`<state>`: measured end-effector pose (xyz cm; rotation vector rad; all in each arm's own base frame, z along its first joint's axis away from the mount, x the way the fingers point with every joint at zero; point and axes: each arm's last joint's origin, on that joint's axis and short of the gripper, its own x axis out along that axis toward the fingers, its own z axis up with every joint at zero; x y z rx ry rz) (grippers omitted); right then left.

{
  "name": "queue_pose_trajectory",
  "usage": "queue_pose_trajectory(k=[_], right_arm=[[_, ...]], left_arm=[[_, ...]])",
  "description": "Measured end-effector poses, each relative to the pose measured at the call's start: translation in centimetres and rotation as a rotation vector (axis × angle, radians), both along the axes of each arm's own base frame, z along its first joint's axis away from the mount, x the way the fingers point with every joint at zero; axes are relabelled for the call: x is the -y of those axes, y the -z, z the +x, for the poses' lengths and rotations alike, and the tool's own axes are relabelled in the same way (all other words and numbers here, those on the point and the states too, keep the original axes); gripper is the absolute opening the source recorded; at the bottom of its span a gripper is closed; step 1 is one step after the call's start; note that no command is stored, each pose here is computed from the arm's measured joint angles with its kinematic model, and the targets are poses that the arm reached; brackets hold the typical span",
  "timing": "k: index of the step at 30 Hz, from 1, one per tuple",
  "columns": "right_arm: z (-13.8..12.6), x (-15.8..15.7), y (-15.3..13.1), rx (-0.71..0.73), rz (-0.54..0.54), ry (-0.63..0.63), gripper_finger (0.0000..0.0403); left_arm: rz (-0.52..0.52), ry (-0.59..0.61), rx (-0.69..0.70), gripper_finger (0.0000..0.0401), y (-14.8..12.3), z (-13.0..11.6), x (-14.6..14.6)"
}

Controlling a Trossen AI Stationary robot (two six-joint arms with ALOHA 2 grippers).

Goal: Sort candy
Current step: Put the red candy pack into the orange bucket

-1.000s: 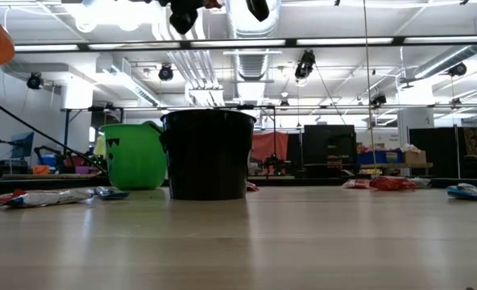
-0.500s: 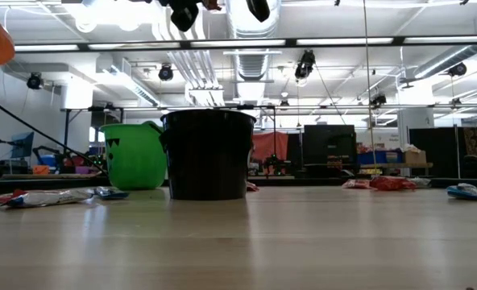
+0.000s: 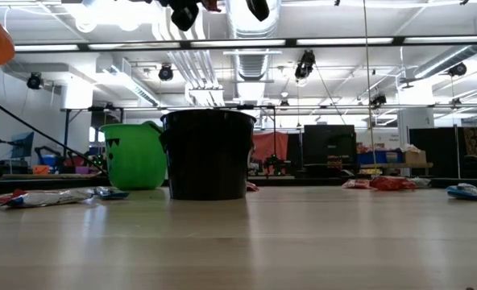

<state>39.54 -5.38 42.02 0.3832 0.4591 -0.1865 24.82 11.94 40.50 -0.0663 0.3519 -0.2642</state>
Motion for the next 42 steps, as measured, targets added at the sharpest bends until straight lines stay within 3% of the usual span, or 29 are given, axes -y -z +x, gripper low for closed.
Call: queue_pose_trajectory(k=[20,33,36,42], right_arm=[[-0.6,1.1,-0.3,-0.006,-0.016,0.023,0.0212],[-2.1,3.5,-0.7,-0.034,-0.012,0.102,0.024],[-2.5,4.0,-0.3,-0.083,-0.01,0.126,0.0239],[-3.6,5.2,0.7,-0.249,-0.108,0.232,0.024]], left_arm=[[0.014,-0.02,-0.041,0.0001,0.4,-0.2,-0.1],[0.037,0.001,-0.175,0.0001,1.0,-2.5,1.0],[0.038,0.015,-0.21,0.0001,1.0,-3.5,1.5],[0.031,0.034,-0.192,0.0001,0.0,-5.1,2.7]])
